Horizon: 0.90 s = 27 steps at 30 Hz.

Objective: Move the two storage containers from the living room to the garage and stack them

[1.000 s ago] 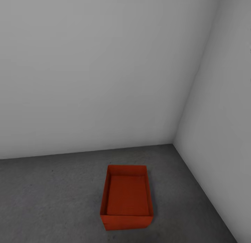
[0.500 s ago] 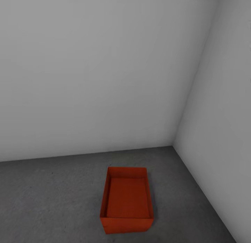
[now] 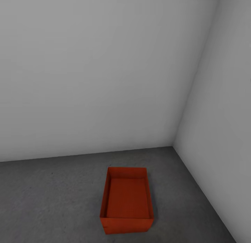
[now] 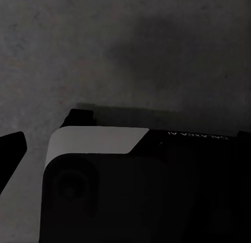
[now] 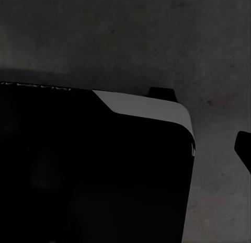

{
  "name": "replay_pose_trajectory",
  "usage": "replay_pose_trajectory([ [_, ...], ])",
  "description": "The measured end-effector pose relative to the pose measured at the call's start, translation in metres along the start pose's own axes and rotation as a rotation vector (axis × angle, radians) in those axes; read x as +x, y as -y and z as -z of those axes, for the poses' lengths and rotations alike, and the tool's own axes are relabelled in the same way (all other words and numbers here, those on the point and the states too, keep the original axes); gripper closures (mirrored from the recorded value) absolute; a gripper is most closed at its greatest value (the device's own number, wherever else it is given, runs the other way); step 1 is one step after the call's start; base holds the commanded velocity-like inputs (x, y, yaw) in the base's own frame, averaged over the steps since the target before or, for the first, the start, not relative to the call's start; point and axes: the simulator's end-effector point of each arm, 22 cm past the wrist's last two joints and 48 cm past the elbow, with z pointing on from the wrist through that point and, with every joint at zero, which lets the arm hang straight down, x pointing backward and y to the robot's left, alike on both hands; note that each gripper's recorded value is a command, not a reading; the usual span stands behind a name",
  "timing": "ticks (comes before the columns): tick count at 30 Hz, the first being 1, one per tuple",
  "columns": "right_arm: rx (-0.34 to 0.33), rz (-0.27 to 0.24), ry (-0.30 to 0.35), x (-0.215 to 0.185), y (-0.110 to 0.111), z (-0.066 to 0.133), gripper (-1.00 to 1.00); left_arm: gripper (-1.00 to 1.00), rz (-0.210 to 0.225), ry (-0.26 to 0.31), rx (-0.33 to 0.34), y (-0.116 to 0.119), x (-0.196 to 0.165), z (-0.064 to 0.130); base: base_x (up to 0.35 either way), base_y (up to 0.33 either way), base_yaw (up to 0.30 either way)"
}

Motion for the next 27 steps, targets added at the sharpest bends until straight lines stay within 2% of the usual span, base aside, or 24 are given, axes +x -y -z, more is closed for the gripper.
replay_pose_trajectory([
  [27,0.002,-0.001,-0.009,0.0017,0.0008,-0.0001,-1.0,-1.0,-0.001,0.001,0.0,0.0,-0.0004,0.0,0.0,0.0,0.0],
])
